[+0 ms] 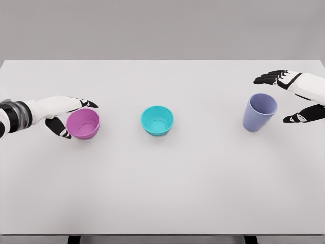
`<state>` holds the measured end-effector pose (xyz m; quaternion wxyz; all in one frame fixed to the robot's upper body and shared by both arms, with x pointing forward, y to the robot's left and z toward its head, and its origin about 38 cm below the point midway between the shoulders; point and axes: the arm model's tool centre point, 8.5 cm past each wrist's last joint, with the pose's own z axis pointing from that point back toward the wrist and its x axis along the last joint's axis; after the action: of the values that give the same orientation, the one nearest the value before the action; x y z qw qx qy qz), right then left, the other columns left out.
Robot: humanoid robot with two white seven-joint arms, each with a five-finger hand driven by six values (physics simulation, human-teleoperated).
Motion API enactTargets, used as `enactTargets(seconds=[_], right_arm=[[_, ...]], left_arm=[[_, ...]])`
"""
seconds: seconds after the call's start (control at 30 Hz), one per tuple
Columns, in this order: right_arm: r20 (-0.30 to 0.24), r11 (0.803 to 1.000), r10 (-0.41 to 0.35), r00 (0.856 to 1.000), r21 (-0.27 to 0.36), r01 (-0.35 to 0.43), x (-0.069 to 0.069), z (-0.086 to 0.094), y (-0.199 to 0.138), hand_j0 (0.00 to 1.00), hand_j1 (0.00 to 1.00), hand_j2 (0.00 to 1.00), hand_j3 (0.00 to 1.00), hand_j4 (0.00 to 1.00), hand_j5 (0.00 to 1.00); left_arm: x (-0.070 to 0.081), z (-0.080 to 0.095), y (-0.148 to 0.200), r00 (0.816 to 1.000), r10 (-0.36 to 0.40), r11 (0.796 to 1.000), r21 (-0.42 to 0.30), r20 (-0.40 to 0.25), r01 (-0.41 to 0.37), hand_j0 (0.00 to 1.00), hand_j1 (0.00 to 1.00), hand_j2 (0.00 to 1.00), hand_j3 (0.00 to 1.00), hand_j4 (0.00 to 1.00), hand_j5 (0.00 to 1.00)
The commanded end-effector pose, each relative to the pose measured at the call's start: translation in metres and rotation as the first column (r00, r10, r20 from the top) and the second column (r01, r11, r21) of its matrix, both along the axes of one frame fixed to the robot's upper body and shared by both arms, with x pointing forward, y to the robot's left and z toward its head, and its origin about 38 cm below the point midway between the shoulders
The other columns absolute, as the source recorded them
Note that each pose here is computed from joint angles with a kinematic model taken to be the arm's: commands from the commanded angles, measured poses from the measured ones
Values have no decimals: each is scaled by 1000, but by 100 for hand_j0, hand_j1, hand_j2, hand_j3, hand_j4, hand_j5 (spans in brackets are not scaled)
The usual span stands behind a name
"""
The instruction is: Stacking bowl and cup with both arms
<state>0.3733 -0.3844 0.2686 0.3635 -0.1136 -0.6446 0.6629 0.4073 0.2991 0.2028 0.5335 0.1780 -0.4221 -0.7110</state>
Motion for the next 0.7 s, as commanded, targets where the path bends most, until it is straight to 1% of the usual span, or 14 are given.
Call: enactTargets(seconds=[0.0, 0.33, 0.67], right_arm=[[-2, 1000, -2, 1000, 6, 2, 0, 1, 0, 100, 100, 100, 100, 100, 100], [-3, 1000, -2, 1000, 6, 2, 0, 0, 0, 100, 100, 100, 100, 100, 100], [-1, 1000, 0, 1000, 6, 0, 0, 1, 0, 100, 100, 100, 100, 100, 100]], left_arm=[[-1, -1, -1, 1000, -6, 1000, 0, -1, 6, 100, 100, 100, 100, 100, 100], [-2, -7, -1, 1000, -7, 1000, 16, -10, 7, 100, 100, 100, 100, 100, 100], [0, -9, -5, 1000, -10, 1000, 6, -12, 10, 100, 100, 100, 100, 100, 100]])
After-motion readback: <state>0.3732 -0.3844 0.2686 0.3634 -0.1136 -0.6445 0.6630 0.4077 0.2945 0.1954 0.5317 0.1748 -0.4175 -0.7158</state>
